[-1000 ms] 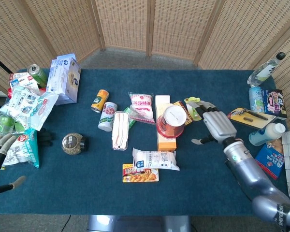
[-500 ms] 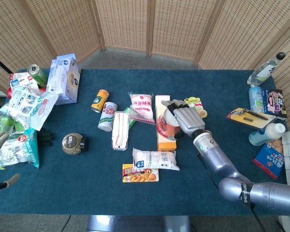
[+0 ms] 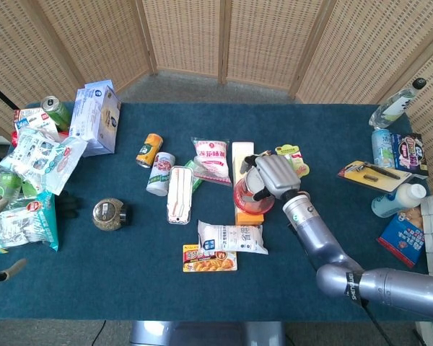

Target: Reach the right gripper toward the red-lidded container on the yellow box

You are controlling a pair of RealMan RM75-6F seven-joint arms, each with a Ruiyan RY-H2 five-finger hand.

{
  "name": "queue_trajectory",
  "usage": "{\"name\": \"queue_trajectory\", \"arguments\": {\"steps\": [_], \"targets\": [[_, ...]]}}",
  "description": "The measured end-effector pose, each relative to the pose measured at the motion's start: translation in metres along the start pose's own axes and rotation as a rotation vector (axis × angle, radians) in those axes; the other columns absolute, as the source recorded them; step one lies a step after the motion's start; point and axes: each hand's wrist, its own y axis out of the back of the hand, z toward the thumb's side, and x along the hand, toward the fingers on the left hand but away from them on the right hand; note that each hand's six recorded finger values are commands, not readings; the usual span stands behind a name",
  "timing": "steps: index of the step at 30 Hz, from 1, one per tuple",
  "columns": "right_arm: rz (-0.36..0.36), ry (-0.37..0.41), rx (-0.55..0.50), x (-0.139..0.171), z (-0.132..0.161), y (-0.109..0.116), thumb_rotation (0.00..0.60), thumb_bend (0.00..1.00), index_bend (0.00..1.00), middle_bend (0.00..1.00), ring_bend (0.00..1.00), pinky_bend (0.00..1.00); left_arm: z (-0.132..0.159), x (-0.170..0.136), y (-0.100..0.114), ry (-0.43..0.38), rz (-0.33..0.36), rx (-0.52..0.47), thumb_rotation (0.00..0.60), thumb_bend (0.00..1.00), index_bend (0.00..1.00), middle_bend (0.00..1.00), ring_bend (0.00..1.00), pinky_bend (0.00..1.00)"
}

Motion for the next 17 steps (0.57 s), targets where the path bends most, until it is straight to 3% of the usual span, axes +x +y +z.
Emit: {"name": "queue_trajectory", "arguments": {"steps": [6,17], "targets": [[-0.063,0.03,0.024,0.006,0.005,0.021,0.6,0.11,0.55,0.8,0.79,0.86,0.0,0.0,0.001,0.001,0.001,-0.008,0.6,0.0,0.0,0.0,0.0,0.0],[-0.207,0.063,0.122,0.029,0.045,0.112,0.6,0.12,0.55,0.8,0.79,0.86,0.002,-0.002,0.001,-0.016,-0.007,-0.027,0.6,0.0,0.0,0.0,0.0,0.0]]}}
